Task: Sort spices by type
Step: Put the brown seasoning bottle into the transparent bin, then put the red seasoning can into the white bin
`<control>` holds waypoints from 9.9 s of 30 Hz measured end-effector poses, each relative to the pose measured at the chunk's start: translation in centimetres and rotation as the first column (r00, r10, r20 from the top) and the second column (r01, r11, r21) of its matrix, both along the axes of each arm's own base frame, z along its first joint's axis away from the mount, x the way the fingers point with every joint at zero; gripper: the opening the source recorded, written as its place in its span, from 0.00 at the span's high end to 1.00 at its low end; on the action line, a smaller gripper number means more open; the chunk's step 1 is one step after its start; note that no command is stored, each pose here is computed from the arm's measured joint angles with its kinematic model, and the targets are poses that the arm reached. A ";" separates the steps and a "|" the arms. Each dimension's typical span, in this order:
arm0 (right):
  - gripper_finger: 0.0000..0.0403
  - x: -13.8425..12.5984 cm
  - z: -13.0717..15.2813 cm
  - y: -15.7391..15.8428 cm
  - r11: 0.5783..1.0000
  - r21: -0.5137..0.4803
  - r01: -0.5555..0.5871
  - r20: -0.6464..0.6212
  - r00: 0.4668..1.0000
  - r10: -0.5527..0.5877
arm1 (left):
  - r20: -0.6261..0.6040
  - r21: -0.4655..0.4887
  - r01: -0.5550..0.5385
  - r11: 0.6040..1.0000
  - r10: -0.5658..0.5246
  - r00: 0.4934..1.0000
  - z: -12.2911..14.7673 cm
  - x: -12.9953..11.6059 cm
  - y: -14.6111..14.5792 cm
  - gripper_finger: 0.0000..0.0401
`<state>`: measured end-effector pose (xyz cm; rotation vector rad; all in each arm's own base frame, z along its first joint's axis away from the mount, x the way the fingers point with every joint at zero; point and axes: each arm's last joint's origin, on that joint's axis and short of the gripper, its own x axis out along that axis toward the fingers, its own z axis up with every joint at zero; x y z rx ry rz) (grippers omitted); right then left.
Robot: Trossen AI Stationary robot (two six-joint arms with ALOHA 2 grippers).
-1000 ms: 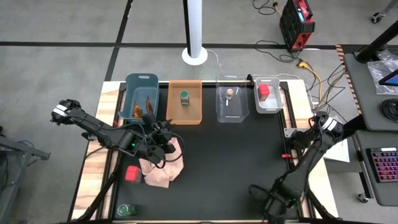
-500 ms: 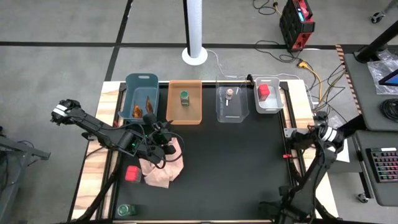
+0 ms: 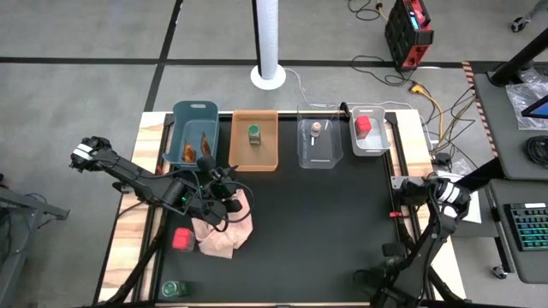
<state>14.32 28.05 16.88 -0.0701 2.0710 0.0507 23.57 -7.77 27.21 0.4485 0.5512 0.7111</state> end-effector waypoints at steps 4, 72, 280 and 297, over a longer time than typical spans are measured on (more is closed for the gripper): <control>0.98 0.3 0.3 -0.8 0.995 -0.074 -0.066 0.073 0.995 0.071 | 0.001 0.000 0.000 1.000 0.000 1.000 0.0 0.0 0.0 0.78; 0.30 0.9 -0.4 -9.7 0.336 -0.204 0.920 0.257 0.381 -0.888 | -0.004 -0.025 0.014 1.000 -0.014 1.000 -0.1 0.0 0.0 0.78; 0.60 15.8 7.0 -13.7 0.975 -0.027 0.220 0.992 0.126 -0.001 | -0.625 -0.735 -0.649 0.195 0.176 0.761 -0.6 -7.2 -8.9 0.78; 0.47 15.8 8.9 -13.7 0.975 -0.071 0.210 0.982 0.189 0.031 | -0.719 -0.630 -0.760 0.162 0.247 0.649 -1.3 -8.7 -9.0 0.56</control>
